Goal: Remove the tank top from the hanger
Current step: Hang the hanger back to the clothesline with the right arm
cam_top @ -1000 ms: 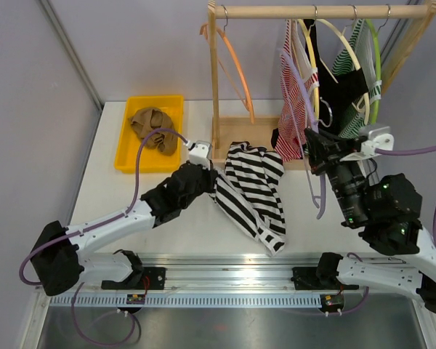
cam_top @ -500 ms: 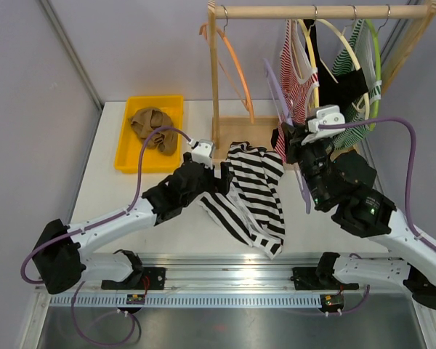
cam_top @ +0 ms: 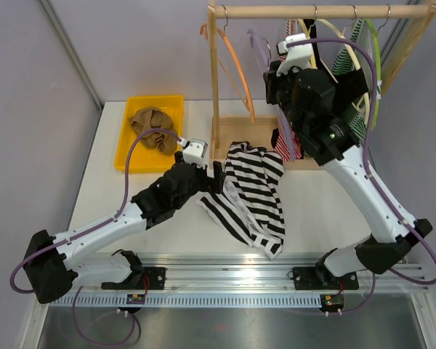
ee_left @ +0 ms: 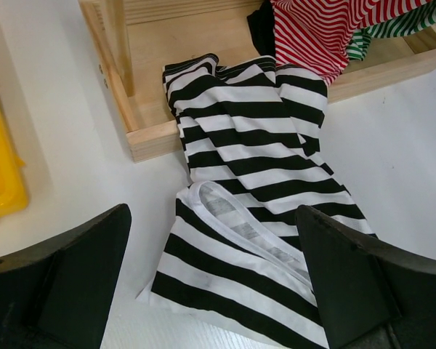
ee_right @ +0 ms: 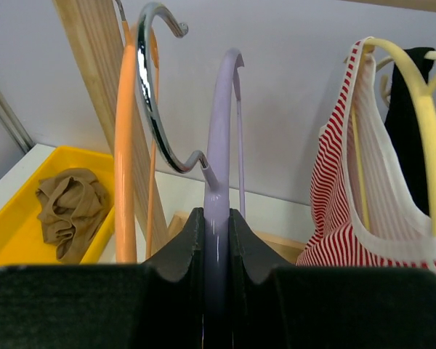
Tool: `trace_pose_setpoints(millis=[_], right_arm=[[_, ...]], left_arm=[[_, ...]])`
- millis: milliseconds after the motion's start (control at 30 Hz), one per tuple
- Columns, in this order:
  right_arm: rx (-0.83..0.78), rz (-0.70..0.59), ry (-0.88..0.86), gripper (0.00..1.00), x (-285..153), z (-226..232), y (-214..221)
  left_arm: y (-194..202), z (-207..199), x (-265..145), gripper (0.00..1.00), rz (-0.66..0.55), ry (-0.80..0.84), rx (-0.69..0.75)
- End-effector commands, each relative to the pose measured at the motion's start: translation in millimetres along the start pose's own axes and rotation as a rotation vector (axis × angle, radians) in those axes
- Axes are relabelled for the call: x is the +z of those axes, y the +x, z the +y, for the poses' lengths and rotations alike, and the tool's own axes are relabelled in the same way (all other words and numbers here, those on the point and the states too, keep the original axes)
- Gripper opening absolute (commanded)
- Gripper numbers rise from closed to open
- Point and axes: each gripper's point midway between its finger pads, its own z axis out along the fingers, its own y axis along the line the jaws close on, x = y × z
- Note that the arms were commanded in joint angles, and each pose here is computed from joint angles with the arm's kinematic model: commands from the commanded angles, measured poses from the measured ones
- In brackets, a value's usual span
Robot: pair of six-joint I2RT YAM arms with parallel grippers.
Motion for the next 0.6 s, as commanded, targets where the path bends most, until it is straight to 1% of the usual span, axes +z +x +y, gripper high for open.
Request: trace_pose_setpoints(millis=[0, 167, 367, 400, 433, 467, 500, 533, 567], right_arm=[[0.032, -0.072, -0.081, 0.0, 18, 6, -32], [0.027, -0.095, -0.105, 0.0, 55, 2, -43], [0.02, -0.122, -0.144, 0.0, 89, 12, -51], [0.016, -0.107, -0.143, 0.0, 94, 11, -47], [0.022, -0.141, -0.14, 0.0, 93, 9, -62], [0.016, -0.122, -0.144, 0.0, 106, 12, -51], [0.016, -0.122, -0.144, 0.0, 110, 11, -50], [0.028, -0.155, -0.141, 0.0, 109, 9, -64], [0.029, -0.137, -0.148, 0.0, 119, 12, -54]], left_arm=[[-19, 10, -9, 0.99, -0.055, -0.041, 0.013], [-19, 22, -16, 0.99, -0.066, -0.077, 0.009], [-5, 37, -16, 0.99, -0.044, -0.114, -0.004], [-4, 38, -16, 0.99, -0.042, -0.117, -0.007], [-2, 40, -16, 0.99, -0.037, -0.121, -0.007], [0, 43, -16, 0.99, -0.033, -0.128, -0.013], [1, 43, -17, 0.99, -0.033, -0.128, -0.015], [0, 43, -18, 0.99, -0.039, -0.124, -0.023], [2, 44, -18, 0.99, -0.037, -0.123, -0.023]])
